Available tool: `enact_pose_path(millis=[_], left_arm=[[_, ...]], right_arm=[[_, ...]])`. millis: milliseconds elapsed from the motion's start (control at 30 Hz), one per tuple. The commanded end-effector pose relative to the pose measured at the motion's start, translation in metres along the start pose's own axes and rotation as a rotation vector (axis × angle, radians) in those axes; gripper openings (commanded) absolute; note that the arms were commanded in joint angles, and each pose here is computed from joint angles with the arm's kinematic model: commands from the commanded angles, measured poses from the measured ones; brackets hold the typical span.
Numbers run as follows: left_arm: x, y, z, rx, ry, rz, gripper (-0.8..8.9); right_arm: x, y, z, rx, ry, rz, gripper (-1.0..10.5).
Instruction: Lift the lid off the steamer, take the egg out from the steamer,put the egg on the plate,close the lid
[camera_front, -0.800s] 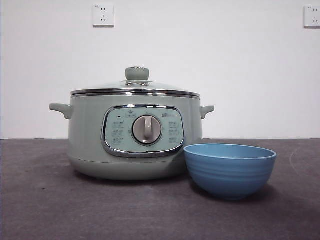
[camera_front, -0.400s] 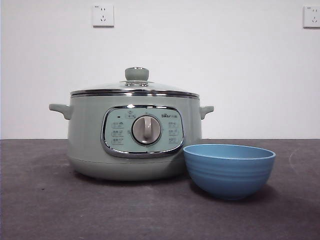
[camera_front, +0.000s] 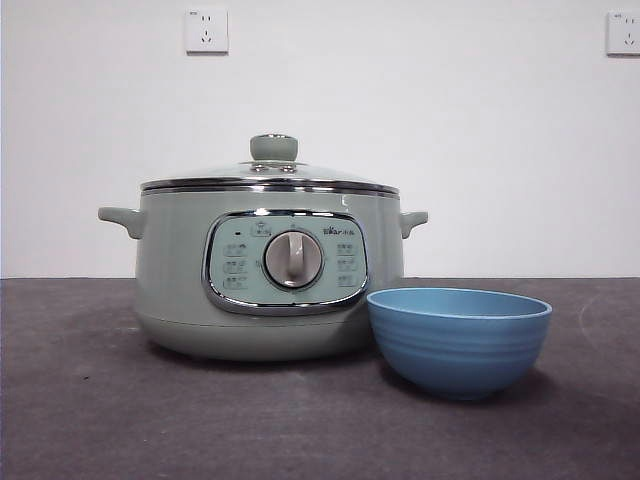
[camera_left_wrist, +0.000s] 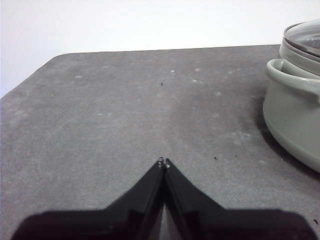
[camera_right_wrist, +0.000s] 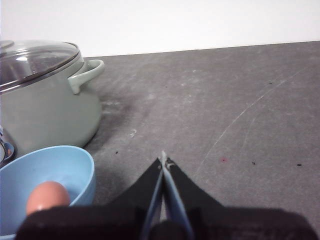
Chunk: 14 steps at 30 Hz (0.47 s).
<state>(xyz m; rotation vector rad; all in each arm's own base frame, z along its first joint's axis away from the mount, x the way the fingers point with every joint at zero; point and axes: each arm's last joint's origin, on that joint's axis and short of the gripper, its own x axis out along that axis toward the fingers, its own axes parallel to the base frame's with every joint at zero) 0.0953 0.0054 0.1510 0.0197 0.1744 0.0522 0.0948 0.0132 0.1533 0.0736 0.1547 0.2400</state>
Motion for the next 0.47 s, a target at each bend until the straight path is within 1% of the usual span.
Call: enact_pose_path(millis=[33, 467], left_arm=[[0.0013, 0.0002, -0.0040, -0.006, 0.008, 0.003, -0.03], [0.0013, 0.0002, -0.0040, -0.006, 0.008, 0.003, -0.03]], right_arm=[[0.0008, -0.0002, -0.0043, 0.029, 0.019, -0.001, 0.0], [0.0008, -0.0003, -0.0041, 0.029, 0.017, -0.002, 0.0]])
